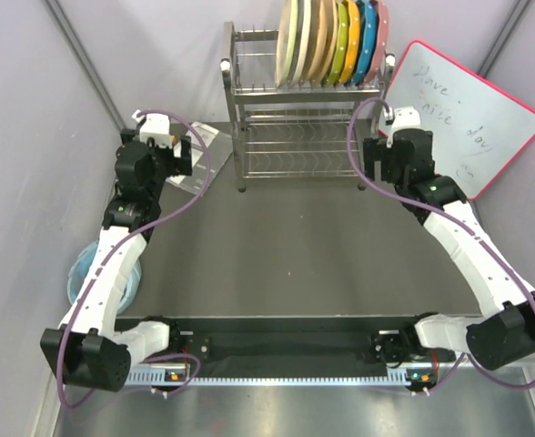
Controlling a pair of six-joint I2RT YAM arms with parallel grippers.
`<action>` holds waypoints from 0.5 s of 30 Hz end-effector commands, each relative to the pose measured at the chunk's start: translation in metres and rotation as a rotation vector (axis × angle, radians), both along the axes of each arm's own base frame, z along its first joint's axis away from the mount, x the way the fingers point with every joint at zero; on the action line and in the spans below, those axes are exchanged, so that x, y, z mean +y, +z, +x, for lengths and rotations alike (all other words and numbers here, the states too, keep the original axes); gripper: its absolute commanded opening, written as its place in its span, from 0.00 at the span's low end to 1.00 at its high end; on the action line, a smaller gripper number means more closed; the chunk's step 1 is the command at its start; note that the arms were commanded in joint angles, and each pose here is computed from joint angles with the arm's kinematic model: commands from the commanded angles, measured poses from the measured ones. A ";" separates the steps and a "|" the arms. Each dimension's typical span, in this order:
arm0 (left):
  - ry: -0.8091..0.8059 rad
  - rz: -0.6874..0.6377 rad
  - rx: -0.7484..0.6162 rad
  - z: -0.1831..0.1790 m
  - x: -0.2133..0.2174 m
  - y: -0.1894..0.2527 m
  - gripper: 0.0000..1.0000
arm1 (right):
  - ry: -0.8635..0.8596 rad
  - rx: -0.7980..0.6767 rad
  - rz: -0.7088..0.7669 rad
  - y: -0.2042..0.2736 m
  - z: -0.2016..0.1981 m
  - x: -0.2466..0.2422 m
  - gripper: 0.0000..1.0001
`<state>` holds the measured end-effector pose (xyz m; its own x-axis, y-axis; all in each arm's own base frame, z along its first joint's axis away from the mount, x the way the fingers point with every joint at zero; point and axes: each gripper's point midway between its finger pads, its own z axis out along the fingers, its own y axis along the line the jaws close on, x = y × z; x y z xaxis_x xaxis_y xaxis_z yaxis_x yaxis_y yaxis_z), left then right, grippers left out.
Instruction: Load the plates into the dish rack
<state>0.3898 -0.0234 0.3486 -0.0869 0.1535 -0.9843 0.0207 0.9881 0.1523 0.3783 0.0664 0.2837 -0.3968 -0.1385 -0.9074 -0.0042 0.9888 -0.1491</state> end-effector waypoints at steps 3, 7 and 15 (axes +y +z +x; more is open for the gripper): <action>0.012 -0.103 0.082 -0.006 -0.003 -0.034 0.99 | -0.086 -0.036 -0.068 0.043 -0.038 -0.030 1.00; 0.018 -0.151 0.132 -0.013 -0.004 -0.053 0.99 | -0.088 -0.028 -0.065 0.044 -0.064 -0.037 1.00; -0.014 -0.169 0.157 -0.019 -0.008 -0.055 0.99 | -0.082 -0.027 -0.055 0.031 -0.102 -0.050 1.00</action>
